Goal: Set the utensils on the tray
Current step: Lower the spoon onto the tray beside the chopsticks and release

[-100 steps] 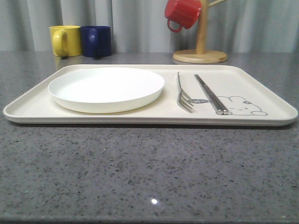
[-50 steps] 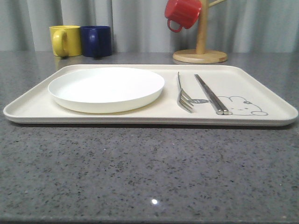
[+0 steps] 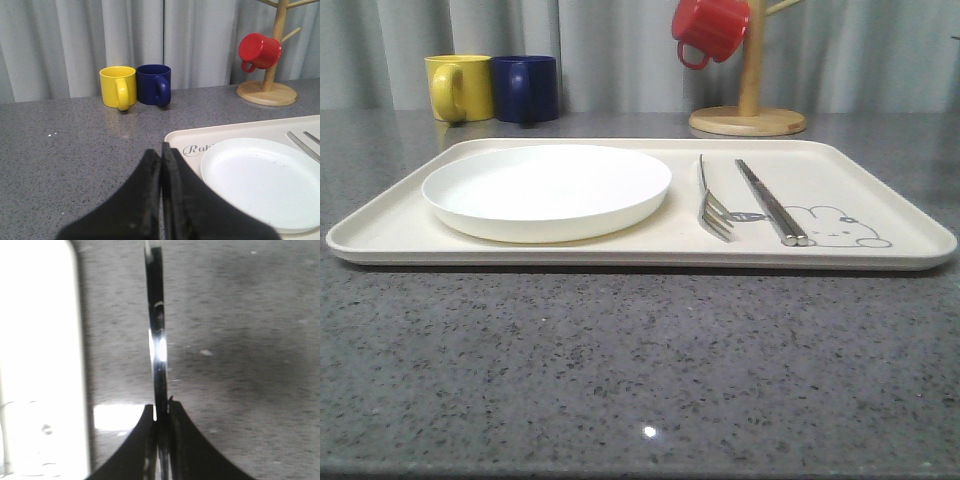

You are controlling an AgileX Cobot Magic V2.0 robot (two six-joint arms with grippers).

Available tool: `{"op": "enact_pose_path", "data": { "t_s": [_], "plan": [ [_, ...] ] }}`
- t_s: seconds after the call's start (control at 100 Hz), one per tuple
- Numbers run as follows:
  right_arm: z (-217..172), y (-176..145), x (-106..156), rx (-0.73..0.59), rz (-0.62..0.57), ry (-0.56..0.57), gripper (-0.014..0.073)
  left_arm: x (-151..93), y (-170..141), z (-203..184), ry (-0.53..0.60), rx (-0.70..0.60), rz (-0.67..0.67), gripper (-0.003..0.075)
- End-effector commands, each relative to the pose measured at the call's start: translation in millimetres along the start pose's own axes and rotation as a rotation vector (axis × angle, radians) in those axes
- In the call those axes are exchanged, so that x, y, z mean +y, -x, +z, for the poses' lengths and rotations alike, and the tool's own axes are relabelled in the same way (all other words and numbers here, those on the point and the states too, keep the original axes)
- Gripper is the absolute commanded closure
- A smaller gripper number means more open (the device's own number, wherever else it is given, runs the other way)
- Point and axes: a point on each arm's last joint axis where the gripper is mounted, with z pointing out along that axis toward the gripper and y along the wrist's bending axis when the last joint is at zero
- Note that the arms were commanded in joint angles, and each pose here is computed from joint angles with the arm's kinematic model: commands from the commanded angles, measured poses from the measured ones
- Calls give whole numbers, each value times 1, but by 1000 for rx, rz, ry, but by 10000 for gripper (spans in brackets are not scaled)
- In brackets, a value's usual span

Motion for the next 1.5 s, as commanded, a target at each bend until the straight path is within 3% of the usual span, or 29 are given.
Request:
{"op": "enact_pose_path", "data": {
  "t_s": [0.0, 0.34, 0.85, 0.99, 1.25, 1.49],
  "plan": [
    [-20, 2, 22, -92, -9, 53, 661, 2, 15, -1, 20, -88, -14, 738],
    [19, -1, 88, -58, -71, 146, 661, 2, 15, -1, 20, -88, -14, 738],
    [71, 0, 95, 40, -49, 113, 657, 2, 15, -1, 20, -88, -14, 738],
    [76, -1, 95, 66, -45, 105, 578, 2, 15, -1, 20, -88, -14, 738],
    [74, -1, 95, 61, -46, 106, 326, 2, 15, -1, 20, -88, -14, 738],
    [44, 2, 91, -31, -65, 110, 313, 2, 15, -1, 20, -88, -14, 738]
  ]
}}
